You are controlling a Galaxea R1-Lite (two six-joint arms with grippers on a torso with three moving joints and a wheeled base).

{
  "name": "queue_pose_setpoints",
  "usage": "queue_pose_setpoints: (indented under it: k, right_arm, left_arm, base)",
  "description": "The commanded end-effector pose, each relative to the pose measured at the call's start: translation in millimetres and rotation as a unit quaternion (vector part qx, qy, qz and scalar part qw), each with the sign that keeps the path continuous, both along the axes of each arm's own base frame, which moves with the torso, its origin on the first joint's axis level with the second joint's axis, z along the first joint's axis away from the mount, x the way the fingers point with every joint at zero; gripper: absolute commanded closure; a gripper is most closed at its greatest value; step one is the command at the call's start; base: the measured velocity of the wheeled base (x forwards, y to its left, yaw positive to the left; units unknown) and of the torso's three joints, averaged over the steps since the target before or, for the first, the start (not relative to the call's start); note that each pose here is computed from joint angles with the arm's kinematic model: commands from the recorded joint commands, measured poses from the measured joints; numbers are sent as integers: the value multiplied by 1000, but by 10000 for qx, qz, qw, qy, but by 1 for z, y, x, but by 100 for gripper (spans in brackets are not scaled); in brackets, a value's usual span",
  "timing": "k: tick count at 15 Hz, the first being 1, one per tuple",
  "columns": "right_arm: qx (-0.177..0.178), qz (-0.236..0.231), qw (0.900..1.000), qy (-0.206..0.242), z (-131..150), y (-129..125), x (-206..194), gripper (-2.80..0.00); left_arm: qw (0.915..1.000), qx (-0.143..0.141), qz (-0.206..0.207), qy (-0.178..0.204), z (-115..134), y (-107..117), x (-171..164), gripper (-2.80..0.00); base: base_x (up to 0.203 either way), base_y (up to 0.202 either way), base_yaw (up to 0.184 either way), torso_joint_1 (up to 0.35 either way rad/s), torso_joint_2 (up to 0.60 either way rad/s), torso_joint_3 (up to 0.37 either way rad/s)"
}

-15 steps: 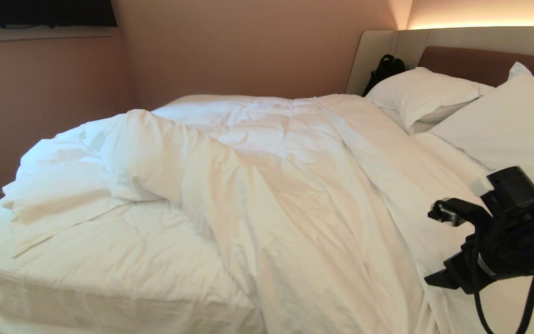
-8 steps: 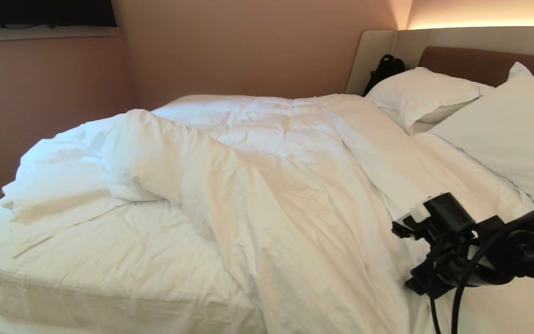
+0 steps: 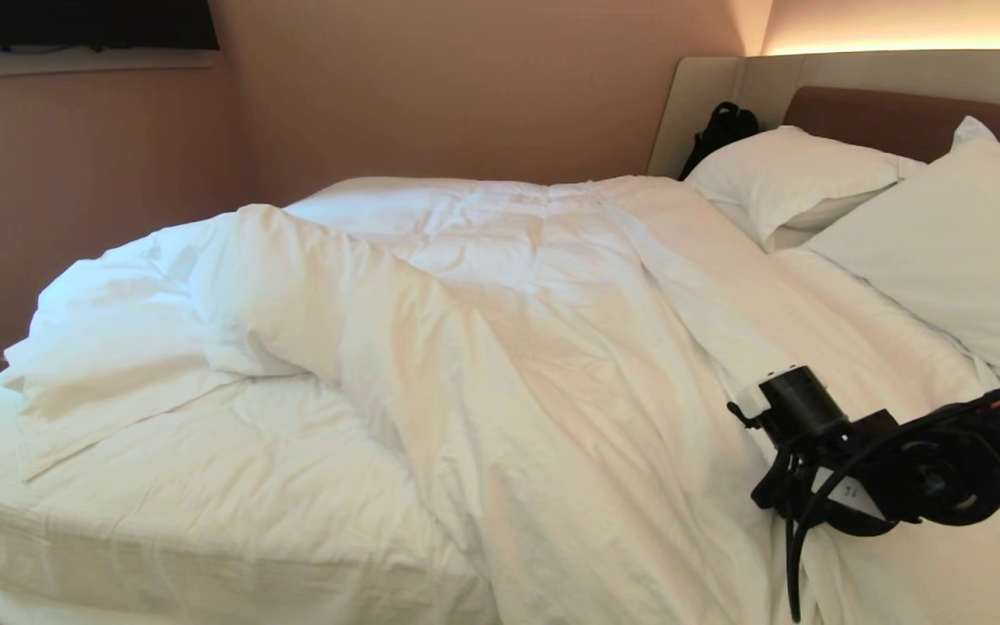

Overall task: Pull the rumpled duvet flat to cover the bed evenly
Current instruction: Flatten the corners of the folded blanket

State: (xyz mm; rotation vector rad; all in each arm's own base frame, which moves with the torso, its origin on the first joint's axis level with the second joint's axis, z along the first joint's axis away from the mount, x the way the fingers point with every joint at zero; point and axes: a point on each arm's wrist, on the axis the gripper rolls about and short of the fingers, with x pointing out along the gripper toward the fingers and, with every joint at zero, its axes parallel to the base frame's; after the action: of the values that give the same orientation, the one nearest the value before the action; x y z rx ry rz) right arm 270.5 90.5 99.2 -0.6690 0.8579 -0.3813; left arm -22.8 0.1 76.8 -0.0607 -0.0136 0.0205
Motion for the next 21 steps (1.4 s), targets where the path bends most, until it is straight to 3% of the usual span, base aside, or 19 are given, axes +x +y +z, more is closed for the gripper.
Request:
queue_pose_setpoints:
  k: [1,5,6,11,15,18,21]
  right_arm:
    - [-1098,-720,9906,-390,2,-4,-1,-280]
    - [-1132,-736,9902,-355,-1,-4,-1,-280]
    - [-1104,-726,9906,-345,-2,-4,-1,0]
    - [-947,-731,9919,-438,1,-4,-1,0]
    - [-771,-949,9898,-736,23,-16,4,0]
    - [-454,-1451,9797,-1307,77,-60,19,0]
    - [-436,-1678,9723,-1566,118,-103,22,0]
  left_arm:
    - [10000,-4,3,3,0,0,0,0]
    - [10000,-4,3,3,0,0,0,0]
    - [10000,4,3,4,0,0,0,0]
    - [10000,-4,3,3,0,0,0,0]
    - [10000,-4,3,3,0,0,0,0]
    - [10000,4,3,4,0,0,0,0]
    - [10000,-4,3,3,0,0,0,0]
  base:
    - [0,0,0,0,0,0]
    - [0,0,0,0,0,0]
    - [0,0,0,0,0,0]
    - [0,0,0,0,0,0]
    - [0,0,0,0,0,0]
    - [0,0,0,0,0,0]
    - [0,0,0,0,0,0]
